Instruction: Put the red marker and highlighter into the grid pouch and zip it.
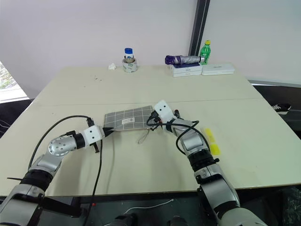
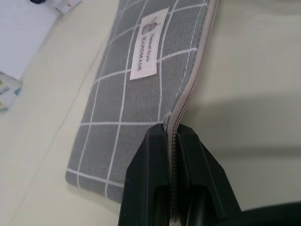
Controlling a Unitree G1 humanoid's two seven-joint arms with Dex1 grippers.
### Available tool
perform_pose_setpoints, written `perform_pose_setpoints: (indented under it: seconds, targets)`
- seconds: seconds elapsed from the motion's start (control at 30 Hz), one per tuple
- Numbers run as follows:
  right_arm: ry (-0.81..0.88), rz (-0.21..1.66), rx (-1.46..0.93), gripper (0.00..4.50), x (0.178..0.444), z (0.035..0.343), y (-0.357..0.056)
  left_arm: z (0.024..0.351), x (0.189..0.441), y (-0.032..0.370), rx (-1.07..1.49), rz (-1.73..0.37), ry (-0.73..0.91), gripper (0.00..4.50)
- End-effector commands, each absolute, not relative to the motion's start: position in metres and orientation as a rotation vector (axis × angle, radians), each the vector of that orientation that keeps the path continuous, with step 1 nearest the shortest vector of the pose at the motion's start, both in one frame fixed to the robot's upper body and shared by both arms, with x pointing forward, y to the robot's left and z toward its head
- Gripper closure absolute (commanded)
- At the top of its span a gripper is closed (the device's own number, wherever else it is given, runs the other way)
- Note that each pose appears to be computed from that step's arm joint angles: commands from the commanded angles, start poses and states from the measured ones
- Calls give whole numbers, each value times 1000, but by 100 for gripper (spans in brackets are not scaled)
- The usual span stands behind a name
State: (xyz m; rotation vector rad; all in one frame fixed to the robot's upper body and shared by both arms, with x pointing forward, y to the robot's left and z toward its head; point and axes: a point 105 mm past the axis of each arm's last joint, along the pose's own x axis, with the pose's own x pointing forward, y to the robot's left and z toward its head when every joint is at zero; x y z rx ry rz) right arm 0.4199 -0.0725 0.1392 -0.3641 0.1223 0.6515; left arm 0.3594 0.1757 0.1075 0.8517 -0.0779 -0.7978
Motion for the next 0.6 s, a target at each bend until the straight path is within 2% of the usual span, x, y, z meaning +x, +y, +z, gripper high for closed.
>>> perform_pose_setpoints:
  seconds: [0.03, 0.27, 0.37, 0.53, 0.6]
  targets:
    - [49, 622, -373, 450, 422, 160, -83, 123, 348, 160, 840, -792, -85, 448]
    - [51, 615, -381, 450, 422, 160, -89, 122, 329, 150, 716, -735, 4, 448]
    - [54, 622, -386, 450, 422, 159, -88, 125, 323, 150, 659, -729, 10, 346]
    - [50, 634, -387, 450, 419, 159, -86, 131, 313, 162, 698, -760, 5, 107]
    - [49, 635, -386, 450, 419, 159, -86, 132, 309, 174, 709, -770, 14, 107]
